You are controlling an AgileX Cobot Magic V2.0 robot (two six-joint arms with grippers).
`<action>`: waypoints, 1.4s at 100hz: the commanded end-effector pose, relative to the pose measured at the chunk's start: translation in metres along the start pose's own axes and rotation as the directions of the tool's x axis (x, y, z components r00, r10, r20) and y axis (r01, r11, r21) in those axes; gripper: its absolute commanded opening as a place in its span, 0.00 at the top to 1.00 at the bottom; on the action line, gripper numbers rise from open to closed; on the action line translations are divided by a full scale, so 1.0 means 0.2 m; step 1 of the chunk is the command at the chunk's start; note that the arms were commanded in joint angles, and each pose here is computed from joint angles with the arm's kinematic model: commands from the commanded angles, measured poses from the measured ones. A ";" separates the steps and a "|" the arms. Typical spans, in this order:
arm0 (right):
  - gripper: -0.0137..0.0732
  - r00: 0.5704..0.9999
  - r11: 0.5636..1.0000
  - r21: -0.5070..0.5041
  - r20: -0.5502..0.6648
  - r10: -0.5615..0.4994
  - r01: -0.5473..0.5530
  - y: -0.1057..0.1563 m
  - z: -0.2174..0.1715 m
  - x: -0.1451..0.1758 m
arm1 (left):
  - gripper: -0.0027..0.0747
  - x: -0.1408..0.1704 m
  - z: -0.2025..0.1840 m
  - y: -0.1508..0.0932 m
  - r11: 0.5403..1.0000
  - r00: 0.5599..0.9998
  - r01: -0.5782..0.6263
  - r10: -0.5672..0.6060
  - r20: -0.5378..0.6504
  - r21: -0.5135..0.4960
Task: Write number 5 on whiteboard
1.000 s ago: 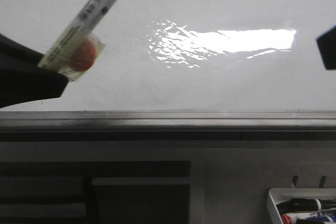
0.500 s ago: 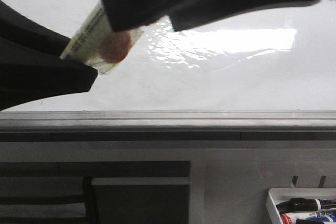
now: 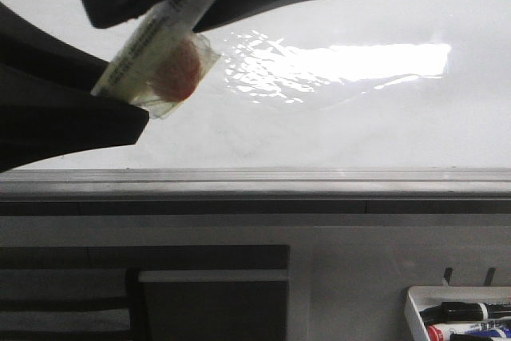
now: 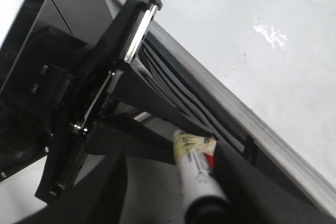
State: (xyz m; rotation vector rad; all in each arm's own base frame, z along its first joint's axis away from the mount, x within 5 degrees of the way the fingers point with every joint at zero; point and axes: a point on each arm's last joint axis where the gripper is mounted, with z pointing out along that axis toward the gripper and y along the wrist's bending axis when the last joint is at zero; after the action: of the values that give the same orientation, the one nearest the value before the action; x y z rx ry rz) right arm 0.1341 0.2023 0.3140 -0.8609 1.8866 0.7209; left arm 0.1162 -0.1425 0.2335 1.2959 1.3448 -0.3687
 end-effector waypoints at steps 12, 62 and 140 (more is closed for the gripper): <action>0.92 0.995 1.000 0.012 0.103 -0.001 0.000 -0.02 -0.03 -0.10 | 0.99 -0.08 0.00 0.02 1.000 0.994 0.014 -0.013 0.110 -0.009; 0.91 0.997 0.998 0.050 0.071 0.039 -0.042 -0.07 -0.04 -0.09 | 0.42 -0.04 -0.03 0.06 0.972 0.978 0.207 -0.205 0.026 -0.110; 0.91 0.990 0.958 0.273 0.131 0.060 -0.094 -0.42 0.05 -0.54 | 0.42 -0.07 -0.23 0.23 0.800 0.875 0.483 -0.433 0.216 -0.356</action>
State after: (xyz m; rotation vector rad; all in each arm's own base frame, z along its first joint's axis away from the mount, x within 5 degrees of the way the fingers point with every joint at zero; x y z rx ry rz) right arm 0.2381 0.1942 0.3698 -0.5951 1.9913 0.5259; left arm 0.1226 -0.0963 0.2621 0.6560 1.6193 -0.4435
